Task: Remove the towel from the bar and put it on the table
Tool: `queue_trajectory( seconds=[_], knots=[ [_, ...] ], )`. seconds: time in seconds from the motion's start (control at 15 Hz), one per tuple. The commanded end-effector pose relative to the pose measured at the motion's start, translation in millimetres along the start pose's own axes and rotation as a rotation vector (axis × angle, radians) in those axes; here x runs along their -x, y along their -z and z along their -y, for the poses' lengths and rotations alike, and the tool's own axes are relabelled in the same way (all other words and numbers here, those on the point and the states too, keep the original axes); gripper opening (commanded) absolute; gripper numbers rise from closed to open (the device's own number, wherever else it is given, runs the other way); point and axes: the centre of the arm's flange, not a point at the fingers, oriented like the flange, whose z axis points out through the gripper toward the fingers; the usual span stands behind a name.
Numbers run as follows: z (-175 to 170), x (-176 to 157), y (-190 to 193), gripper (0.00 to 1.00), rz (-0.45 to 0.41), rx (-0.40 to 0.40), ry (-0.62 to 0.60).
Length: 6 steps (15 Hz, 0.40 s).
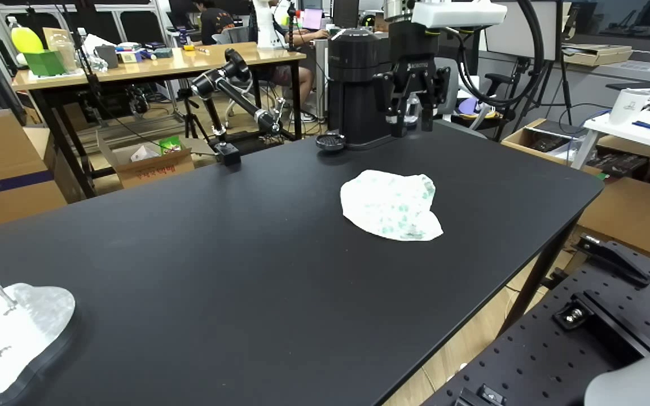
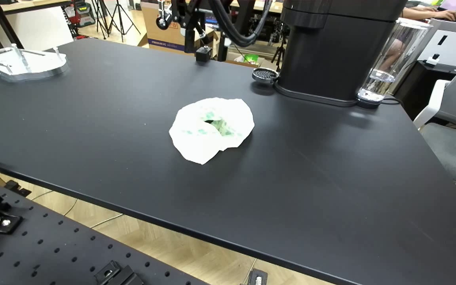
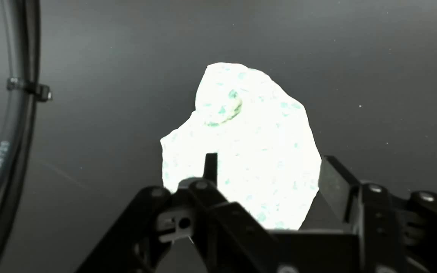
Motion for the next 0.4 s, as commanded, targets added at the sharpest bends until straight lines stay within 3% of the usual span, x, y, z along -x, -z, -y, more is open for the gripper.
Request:
queue_trajectory(
  seconds=[0.0, 0.33],
  knots=[
    [3.6, 5.2, 9.4, 0.99, 0.025, 0.023, -0.045],
    [5.6, 8.2, 11.1, 1.0, 0.041, 0.022, -0.049]
  ],
)
